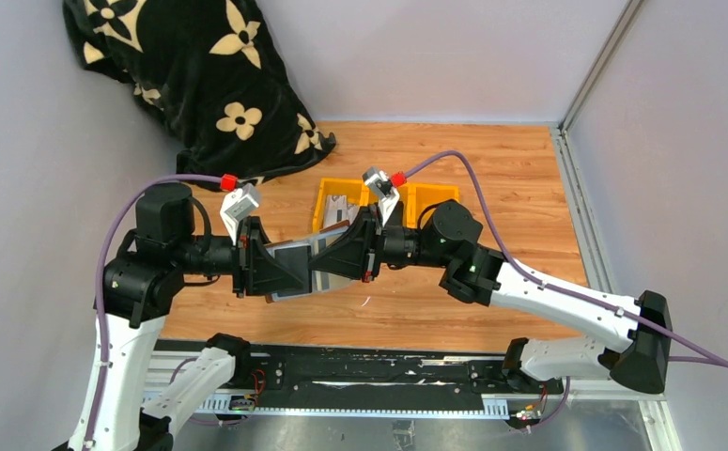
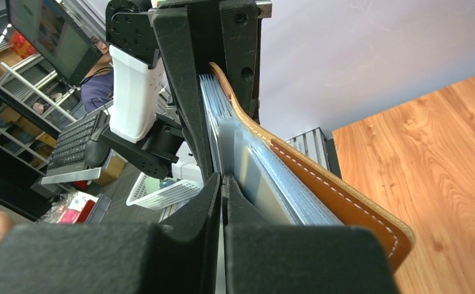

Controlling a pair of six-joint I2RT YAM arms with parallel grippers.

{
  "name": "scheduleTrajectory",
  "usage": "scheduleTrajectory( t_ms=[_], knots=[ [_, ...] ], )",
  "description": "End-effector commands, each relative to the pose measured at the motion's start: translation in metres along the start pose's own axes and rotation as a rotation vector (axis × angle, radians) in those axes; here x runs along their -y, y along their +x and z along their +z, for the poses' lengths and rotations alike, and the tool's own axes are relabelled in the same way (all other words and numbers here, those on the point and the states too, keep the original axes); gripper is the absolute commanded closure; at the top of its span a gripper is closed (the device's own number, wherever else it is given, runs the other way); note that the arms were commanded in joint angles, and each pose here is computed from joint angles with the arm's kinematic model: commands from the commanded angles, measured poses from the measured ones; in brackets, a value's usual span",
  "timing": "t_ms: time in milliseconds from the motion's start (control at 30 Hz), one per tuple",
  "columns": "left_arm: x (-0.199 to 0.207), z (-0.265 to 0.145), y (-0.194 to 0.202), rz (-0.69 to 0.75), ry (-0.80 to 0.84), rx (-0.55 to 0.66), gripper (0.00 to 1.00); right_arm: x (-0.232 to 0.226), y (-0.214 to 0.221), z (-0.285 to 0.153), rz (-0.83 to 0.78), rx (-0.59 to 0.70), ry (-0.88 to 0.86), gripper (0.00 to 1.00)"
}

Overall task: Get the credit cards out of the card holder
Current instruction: Remove the credit card from the card holder.

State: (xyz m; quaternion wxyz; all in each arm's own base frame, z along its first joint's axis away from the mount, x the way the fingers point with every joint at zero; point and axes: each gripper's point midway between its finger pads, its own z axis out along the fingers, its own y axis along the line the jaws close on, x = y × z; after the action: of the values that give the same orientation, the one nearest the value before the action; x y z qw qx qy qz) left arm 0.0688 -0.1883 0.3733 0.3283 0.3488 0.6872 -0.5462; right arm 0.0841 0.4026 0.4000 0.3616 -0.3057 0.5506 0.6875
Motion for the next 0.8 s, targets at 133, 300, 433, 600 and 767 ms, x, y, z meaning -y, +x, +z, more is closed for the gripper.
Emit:
scheduleTrajectory(
  t_ms=[133, 300, 433, 600, 767],
  knots=[
    [0.037, -0.004, 0.002, 0.005, 0.196, -0.016, 0.81, 0.027, 0.02, 0.003, -0.001, 0.008, 0.091, 1.0],
    [0.044, -0.005, 0.001, -0.023, 0.254, -0.027, 0.8, 0.01, 0.016, -0.007, 0.043, 0.039, -0.028, 1.0],
    [0.044, -0.005, 0.0, -0.015, 0.241, -0.024, 0.78, 0.013, 0.022, -0.013, 0.051, 0.032, -0.019, 1.0],
    [0.027, -0.002, -0.003, 0.009, 0.124, -0.006, 0.83, 0.021, 0.023, -0.019, 0.032, 0.026, 0.033, 1.0],
    [0.012, 0.0, -0.003, -0.008, 0.045, -0.001, 0.81, 0.033, 0.021, -0.019, 0.017, 0.017, 0.105, 1.0]
  ],
)
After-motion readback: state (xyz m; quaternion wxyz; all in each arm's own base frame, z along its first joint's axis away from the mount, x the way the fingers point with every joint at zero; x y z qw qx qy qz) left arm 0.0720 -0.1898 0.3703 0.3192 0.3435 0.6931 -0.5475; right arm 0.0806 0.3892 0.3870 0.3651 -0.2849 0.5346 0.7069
